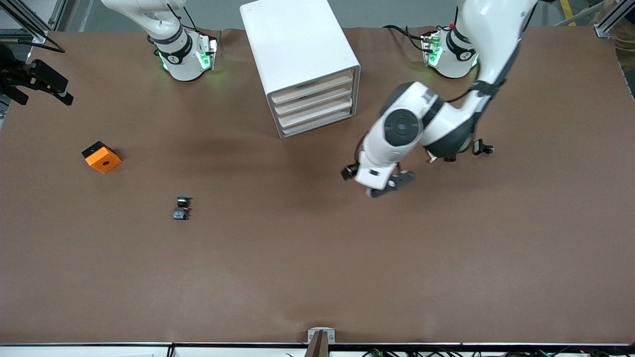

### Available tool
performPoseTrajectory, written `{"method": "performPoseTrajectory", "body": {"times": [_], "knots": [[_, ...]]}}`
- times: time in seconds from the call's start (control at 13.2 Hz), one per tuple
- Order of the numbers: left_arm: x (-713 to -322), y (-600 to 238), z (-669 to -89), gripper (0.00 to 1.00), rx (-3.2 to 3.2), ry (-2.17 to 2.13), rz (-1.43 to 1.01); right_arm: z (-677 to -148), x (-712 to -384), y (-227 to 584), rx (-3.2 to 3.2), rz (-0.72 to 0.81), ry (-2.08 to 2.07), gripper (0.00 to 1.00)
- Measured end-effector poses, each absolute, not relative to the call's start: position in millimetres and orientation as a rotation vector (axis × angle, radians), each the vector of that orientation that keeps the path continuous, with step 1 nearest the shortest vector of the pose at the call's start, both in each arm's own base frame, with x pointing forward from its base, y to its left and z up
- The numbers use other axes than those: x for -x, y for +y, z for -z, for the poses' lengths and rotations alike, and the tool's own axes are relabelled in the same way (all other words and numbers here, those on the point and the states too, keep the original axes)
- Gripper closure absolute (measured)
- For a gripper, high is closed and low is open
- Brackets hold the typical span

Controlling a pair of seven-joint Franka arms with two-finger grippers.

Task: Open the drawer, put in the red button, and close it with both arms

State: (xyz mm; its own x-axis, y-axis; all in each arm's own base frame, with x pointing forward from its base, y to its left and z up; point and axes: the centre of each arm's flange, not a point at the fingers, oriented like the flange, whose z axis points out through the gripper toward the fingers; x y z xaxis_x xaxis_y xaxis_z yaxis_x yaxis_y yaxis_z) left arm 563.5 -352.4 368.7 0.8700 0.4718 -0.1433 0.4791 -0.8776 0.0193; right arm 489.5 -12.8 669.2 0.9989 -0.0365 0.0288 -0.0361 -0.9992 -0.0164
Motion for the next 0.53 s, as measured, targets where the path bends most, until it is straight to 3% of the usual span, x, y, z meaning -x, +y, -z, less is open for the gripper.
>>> {"method": "performPoseTrajectory", "body": {"times": [0.23, 0.53], "knots": [[-593, -280, -454, 0.00, -2.983, 0.853, 0.128, -672, -489, -13, 3.125, 0.055, 0.058, 0.00], [-602, -181, -553, 0.00, -3.031, 0.834, 0.101, -669, -487, -13, 3.126, 0.001, 0.057, 0.00]]}}
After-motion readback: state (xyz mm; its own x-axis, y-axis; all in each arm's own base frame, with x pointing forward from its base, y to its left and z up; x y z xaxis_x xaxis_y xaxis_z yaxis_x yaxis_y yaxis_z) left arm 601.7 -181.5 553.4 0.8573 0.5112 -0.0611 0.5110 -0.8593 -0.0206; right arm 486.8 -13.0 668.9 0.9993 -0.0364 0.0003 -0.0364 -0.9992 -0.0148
